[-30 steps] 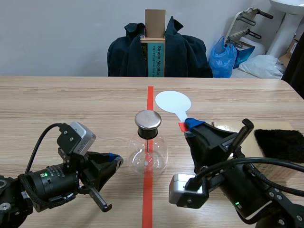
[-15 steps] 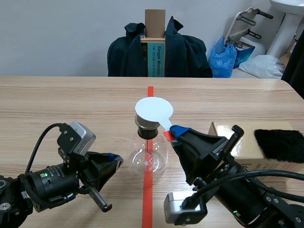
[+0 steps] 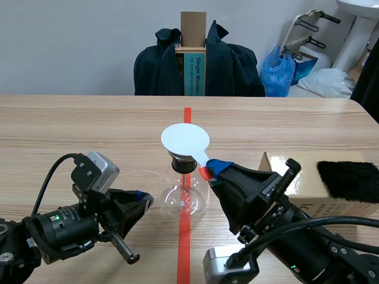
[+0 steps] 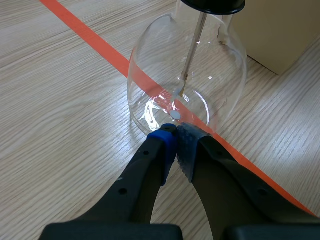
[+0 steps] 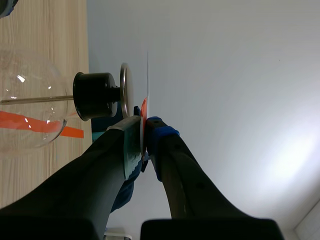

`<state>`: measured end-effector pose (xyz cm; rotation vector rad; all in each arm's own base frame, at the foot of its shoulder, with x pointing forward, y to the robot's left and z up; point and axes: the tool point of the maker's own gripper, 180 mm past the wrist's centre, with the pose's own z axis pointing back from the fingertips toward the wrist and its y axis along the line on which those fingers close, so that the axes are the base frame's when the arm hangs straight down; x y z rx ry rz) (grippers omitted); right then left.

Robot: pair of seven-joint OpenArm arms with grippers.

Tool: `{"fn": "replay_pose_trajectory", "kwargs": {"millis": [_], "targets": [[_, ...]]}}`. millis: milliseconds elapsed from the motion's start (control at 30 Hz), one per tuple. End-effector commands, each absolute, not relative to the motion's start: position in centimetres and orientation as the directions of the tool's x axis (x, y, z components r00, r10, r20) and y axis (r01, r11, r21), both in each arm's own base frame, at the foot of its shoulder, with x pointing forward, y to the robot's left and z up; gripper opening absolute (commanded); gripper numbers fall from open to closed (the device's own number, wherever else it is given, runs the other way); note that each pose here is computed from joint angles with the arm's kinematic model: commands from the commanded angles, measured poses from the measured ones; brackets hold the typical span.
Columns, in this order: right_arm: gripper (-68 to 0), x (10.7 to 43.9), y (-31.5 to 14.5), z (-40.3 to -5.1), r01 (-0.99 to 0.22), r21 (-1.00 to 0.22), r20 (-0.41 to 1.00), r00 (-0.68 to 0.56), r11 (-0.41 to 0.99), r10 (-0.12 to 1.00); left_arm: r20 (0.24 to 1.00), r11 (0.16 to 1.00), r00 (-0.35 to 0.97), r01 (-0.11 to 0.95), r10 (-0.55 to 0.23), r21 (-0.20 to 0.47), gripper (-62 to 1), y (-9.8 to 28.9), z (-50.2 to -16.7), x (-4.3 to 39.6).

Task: Do the electroscope experiment.
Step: 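Move the plate toward and away from the electroscope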

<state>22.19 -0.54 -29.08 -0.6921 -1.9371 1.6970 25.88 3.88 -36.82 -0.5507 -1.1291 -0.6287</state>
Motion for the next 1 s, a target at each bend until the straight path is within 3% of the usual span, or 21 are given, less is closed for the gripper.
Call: {"fn": "replay_pose_trajectory", "kwargs": {"millis": [0,167,467,767,967], "targets": [[-66.7,23.0,-1.1,-27.9,0.110,-0.988,-0.008,-0.745,0.111,0.666,0.953,0.707,0.265,0.702,-0.147,-0.086,-57.7,3.6,-35.6,26.5],[-66.7,24.1,-2.3,-27.6,0.109,-0.985,0.025,-0.683,0.135,0.730,0.953,0.707,0.265,0.702,-0.147,-0.086,-57.7,3.6,-35.6,26.5],[-66.7,25.3,-6.4,-24.3,0.206,-0.958,0.088,-0.451,0.200,0.888,0.953,0.707,0.265,0.702,-0.146,-0.087,-57.7,3.6,-35.6,26.5],[-66.7,22.7,-10.1,-17.9,0.319,-0.925,0.104,-0.315,0.208,0.943,0.953,0.708,0.264,0.701,-0.147,-0.085,-57.7,3.7,-35.6,26.5],[-66.7,21.2,-12.3,-15.7,0.342,-0.924,0.085,-0.255,0.172,0.963,0.949,0.695,0.261,0.716,-0.179,-0.066,-57.7,4.4,-35.3,25.2]]}}
